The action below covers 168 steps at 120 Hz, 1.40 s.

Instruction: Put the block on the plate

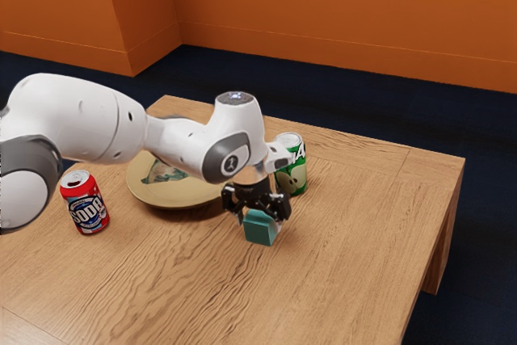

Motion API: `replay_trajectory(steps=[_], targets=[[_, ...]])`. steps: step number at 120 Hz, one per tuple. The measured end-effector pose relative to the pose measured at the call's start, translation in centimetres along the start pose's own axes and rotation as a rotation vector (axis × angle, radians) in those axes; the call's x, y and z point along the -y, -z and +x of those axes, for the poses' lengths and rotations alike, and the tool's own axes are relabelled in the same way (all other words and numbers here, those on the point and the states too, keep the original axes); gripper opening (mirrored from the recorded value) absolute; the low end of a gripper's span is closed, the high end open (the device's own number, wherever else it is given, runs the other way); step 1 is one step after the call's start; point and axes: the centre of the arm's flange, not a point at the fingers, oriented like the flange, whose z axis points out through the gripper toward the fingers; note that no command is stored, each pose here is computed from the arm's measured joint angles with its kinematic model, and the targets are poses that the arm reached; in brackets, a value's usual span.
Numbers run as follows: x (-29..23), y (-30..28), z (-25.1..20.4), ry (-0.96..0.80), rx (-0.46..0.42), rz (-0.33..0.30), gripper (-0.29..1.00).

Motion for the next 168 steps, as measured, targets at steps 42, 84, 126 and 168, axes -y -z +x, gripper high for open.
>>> replay_trajectory(steps=[42,84,126,168], targets=[[0.1,-0.7,0.9,0.019,-0.016,-0.006,0.70],[0.3,-0.8,0.8,0.015,-0.012,0.007,0.44],[5.2,8.1,0.5,0.086,-0.098,0.003,0.38],[20.0,8.2,10.6,0.189,-0.156,0.116,0.41]])
